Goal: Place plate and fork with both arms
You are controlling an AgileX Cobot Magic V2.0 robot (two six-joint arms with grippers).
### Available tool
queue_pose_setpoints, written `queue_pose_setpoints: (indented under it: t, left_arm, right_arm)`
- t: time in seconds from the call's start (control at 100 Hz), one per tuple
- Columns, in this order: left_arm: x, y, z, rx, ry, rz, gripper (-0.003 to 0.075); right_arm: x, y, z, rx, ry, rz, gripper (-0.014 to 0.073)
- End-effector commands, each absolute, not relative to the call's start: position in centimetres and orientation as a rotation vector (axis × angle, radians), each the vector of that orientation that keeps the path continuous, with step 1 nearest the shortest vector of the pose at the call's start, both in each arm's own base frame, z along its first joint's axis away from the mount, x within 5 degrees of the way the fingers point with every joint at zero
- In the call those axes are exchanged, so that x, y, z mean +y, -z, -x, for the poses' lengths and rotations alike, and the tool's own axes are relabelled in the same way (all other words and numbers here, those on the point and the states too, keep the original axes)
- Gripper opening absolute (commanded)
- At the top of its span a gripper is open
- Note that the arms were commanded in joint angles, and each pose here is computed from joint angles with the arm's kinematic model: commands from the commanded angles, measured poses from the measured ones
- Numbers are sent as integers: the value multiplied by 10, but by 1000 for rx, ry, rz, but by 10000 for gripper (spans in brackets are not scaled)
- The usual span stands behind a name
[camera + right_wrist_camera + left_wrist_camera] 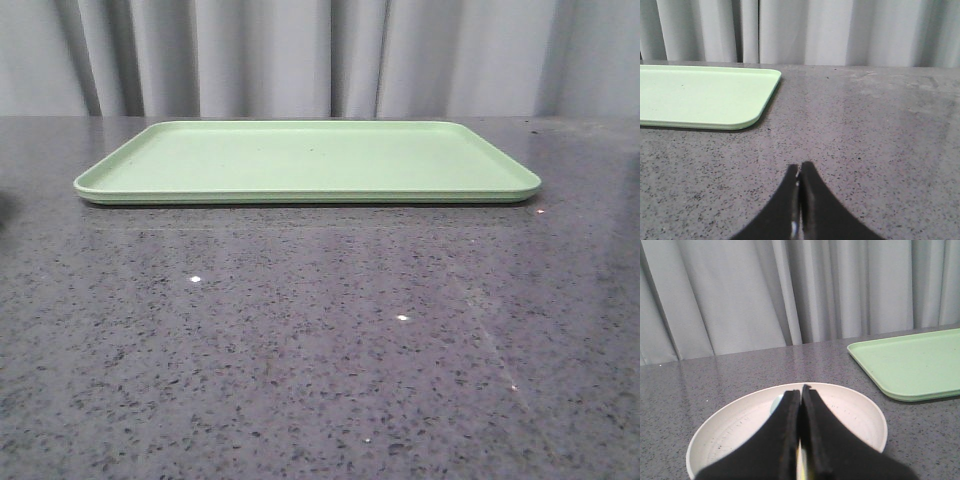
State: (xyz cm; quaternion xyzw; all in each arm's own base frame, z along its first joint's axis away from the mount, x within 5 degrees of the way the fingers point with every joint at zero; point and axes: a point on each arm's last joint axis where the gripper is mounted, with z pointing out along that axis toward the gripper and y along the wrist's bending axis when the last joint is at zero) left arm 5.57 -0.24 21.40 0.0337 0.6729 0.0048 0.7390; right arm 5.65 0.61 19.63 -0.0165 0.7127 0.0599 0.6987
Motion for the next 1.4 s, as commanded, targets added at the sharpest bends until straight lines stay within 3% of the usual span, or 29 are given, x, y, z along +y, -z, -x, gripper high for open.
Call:
queue_pose_setpoints:
  t: [0.0,0.63,0.76,0.89,1.03,1.39]
  left_arm:
    - [-3,-218,-53,1383,8,-70,-20]
    - [-3,-219,-53,1375,8,-70,-20]
    - [-3,-227,-51,1358,43,-35,-20]
    - [-2,-246,-46,1356,65,-17,-20]
    - [-4,-273,-42,1469,112,4,-20]
    - [-13,-347,-52,1962,229,5,-20]
  right_arm:
    - [6,-208,-54,1472,-132,49,-119]
    - [6,-209,-54,1456,-132,49,-119]
    - [6,-218,-52,1364,-141,47,-119]
    - [6,-230,-51,1390,-152,33,-119]
    - [5,-258,-49,1492,-144,32,-119]
    - [7,-344,-72,1860,-116,29,-119]
